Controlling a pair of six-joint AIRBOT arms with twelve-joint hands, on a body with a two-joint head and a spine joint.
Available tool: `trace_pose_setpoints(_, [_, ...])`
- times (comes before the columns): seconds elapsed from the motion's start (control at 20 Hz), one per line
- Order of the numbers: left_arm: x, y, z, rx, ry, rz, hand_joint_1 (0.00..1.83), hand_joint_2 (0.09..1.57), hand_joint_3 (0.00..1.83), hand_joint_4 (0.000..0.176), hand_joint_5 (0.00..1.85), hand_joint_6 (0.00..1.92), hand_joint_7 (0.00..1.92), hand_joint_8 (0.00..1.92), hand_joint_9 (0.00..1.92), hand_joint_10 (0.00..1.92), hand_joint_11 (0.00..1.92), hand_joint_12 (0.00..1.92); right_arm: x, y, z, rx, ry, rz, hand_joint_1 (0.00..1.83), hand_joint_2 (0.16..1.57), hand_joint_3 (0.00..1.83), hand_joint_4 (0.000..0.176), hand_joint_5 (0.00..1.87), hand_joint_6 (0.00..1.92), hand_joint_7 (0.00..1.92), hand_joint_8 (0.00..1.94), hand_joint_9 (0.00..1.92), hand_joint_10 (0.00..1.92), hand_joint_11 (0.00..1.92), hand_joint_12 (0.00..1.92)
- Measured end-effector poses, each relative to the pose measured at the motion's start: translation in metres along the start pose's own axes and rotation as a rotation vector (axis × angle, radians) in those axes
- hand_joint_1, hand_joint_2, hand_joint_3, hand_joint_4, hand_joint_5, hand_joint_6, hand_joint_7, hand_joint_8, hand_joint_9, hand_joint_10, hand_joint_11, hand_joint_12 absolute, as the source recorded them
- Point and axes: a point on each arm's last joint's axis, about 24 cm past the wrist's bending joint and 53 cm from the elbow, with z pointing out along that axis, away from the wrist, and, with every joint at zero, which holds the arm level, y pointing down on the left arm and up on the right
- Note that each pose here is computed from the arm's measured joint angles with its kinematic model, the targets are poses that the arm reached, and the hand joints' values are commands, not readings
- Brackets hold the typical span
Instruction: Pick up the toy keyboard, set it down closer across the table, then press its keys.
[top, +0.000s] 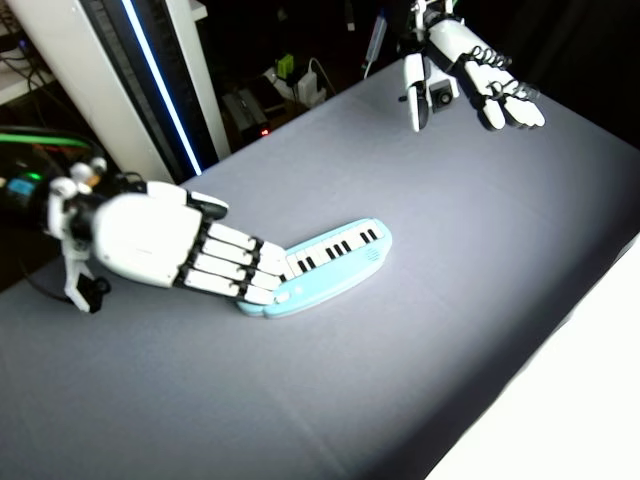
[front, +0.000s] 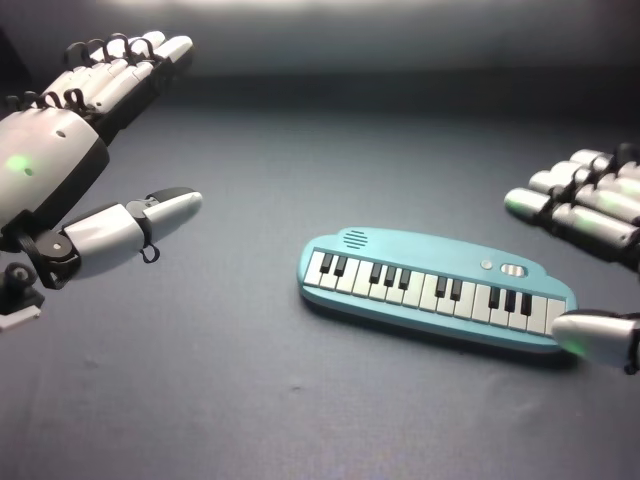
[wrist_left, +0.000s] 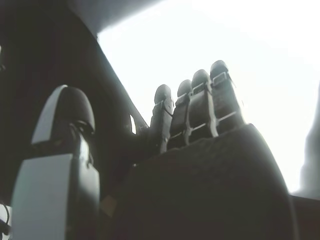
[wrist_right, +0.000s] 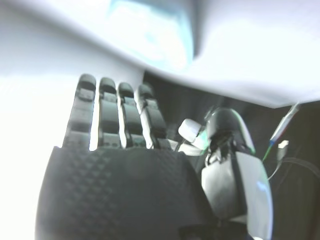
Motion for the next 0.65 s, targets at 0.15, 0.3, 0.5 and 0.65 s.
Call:
trace_pose_setpoints(0.15, [-0.008,-0.006,-0.006,0.009,-0.016,0.016,0.65,1.29,0.00,0.045,0.00,0.00,0.00,0.00,0.00,0.00,0.00,0.00,-0.027,0.003,-0.016,-0.004,-0.096,-0.002,0.00,1.29,0.01,0.125,0.00,0.00,0.00,0.00,0.00,0.00,0.00,0.00])
trace_pose_setpoints(0.3, [-0.024,-0.016,-0.014,0.031,-0.077,0.037,0.48,1.36,0.02,0.082,0.00,0.00,0.00,0.00,0.00,0.00,0.00,0.00,-0.061,-0.002,-0.037,0.013,-0.218,-0.016,0.01,1.36,0.02,0.094,0.00,0.00,0.00,0.00,0.00,0.00,0.00,0.00])
trace_pose_setpoints(0.5, [-0.050,-0.036,-0.027,0.100,-0.164,0.071,0.21,1.43,0.02,0.082,0.00,0.00,0.00,0.00,0.00,0.00,0.00,0.00,-0.097,0.011,-0.059,-0.031,-0.367,-0.042,0.12,1.34,0.00,0.038,0.00,0.00,0.00,0.00,0.00,0.00,0.00,0.00])
trace_pose_setpoints(0.65, [-0.067,-0.053,-0.034,0.152,-0.217,0.100,0.24,1.44,0.01,0.087,0.00,0.00,0.00,0.00,0.00,0.00,0.00,0.00,-0.115,0.024,-0.068,-0.068,-0.450,-0.064,0.01,1.37,0.01,0.022,0.00,0.00,0.00,0.00,0.00,0.00,0.00,0.00])
